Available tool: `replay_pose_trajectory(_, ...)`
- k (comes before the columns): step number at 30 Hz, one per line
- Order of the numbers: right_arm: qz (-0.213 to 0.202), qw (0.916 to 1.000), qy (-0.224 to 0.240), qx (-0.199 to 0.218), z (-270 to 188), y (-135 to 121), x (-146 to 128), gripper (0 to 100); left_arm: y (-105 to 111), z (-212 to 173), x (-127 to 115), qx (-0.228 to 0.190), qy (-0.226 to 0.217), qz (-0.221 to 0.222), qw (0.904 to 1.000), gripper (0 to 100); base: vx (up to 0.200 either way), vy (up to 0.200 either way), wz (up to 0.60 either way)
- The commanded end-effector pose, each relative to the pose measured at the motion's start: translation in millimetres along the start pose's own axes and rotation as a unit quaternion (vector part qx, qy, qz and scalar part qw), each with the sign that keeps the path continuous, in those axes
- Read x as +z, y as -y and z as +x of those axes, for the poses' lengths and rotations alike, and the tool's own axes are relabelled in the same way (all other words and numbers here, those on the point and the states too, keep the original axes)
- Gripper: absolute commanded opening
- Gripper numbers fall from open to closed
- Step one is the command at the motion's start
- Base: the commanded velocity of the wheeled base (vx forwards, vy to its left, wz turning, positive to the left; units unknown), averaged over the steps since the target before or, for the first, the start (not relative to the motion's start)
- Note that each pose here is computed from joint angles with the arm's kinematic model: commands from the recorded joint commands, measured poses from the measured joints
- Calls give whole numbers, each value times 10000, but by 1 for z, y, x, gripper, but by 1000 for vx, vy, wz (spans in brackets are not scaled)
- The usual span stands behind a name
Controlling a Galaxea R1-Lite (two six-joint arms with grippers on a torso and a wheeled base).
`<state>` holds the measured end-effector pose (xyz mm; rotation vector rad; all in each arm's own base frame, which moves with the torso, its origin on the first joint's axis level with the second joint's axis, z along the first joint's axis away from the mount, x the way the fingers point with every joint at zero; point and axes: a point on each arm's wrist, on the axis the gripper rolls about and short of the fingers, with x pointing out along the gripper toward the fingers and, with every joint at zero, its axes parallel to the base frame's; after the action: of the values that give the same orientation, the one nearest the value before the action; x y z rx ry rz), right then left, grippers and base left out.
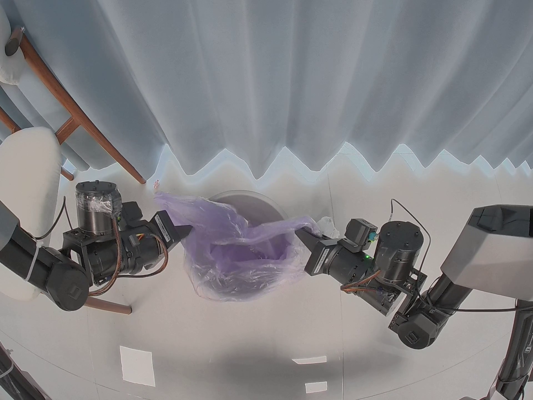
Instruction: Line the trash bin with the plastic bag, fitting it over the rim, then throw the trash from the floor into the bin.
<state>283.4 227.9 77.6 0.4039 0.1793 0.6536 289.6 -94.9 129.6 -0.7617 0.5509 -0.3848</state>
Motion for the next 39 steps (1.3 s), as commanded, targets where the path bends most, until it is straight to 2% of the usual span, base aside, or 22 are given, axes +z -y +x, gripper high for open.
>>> replay_pose_trajectory(1,-2,9997,-212,-99,-1,7,-16,0,-11,5,-15,188,-295,165,9993,0,0,0,0)
replay_pose_trajectory(4,-25,9995,-286,-141,1,15,-32,0,-22,7,-26,358,-518,423,9971,0,0,0,0)
replay_pose_trajectory(9,-24,9996,-252,-142,4,22,-44,0,-26,10,-29,420,-591,451,9963,0,0,0,0)
replay_pose_trajectory(15,22,9999,131,-93,13,35,-19,0,-27,13,-21,413,-476,402,9972,0,0,0,0)
replay_pose_trajectory(16,43,9995,284,-165,20,43,-11,0,-28,18,-16,414,-409,335,9977,0,0,0,0)
replay_pose_trajectory(20,108,9984,390,-385,32,59,6,0,-34,31,-17,456,-419,65,9981,0,0,0,0)
replay_pose_trajectory(26,517,9953,594,-564,47,69,36,0,-31,38,-9,94,-1,-153,9998,0,0,0,0)
replay_pose_trajectory(33,543,9949,592,-607,66,65,56,0,-34,42,12,-27,474,-283,9985,0,0,0,0)
replay_pose_trajectory(39,563,9933,591,-815,87,61,76,0,-33,41,18,-77,573,-406,9975,0,0,0,0)
